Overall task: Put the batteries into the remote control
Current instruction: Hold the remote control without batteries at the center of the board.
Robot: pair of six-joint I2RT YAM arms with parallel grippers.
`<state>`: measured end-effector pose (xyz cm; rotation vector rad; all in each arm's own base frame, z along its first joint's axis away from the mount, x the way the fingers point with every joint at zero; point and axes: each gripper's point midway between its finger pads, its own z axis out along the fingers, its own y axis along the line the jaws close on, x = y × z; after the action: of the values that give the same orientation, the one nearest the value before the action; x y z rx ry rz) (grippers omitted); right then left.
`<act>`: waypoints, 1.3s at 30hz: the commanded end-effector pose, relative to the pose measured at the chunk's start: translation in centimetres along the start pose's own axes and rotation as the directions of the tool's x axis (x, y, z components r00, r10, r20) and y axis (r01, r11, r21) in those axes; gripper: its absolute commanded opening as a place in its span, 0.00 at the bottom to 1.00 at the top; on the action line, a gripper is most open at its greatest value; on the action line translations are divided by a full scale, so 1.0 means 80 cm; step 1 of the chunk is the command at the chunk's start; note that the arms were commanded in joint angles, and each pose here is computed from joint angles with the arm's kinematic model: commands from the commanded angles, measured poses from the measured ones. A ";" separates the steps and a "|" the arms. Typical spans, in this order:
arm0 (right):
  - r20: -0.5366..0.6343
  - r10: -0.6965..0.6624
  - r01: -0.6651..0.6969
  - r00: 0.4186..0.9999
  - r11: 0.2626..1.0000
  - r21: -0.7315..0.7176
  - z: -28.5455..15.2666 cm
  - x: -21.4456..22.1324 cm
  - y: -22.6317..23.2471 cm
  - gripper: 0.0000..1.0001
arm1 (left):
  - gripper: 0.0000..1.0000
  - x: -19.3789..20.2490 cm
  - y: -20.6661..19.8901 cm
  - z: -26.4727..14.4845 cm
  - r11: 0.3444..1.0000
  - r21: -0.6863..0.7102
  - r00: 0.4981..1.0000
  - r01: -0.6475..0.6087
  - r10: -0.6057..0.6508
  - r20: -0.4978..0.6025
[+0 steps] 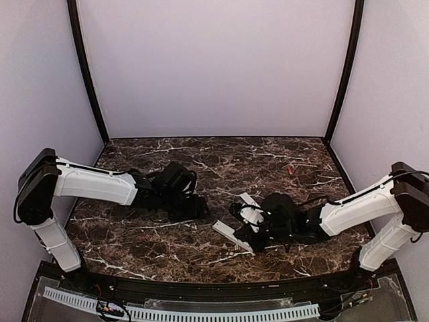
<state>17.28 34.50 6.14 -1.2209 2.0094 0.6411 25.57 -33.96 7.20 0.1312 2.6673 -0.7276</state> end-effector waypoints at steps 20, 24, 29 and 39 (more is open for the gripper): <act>-0.048 0.044 -0.044 0.998 0.999 0.000 0.013 0.033 0.003 0.00 | 0.66 -0.007 -0.027 0.019 0.994 0.070 0.997 -0.079 0.079 0.002; -0.056 0.068 -0.068 0.996 0.998 0.005 0.009 0.036 0.004 0.00 | 0.66 -0.010 -0.024 0.020 0.993 0.055 0.995 -0.104 0.103 0.015; -0.085 0.092 -0.092 0.992 0.996 0.012 0.009 0.045 0.010 0.00 | 0.67 -0.027 -0.037 0.011 0.969 0.062 0.969 -0.241 0.237 0.063; -0.079 0.100 -0.098 0.992 0.995 0.025 0.001 0.040 0.009 0.00 | 0.77 0.052 -0.067 -0.013 0.117 0.134 0.139 -0.984 0.977 0.165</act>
<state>16.22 33.87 4.17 -1.1494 2.1165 0.6518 24.84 -37.85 9.22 1.1014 2.2195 -0.6249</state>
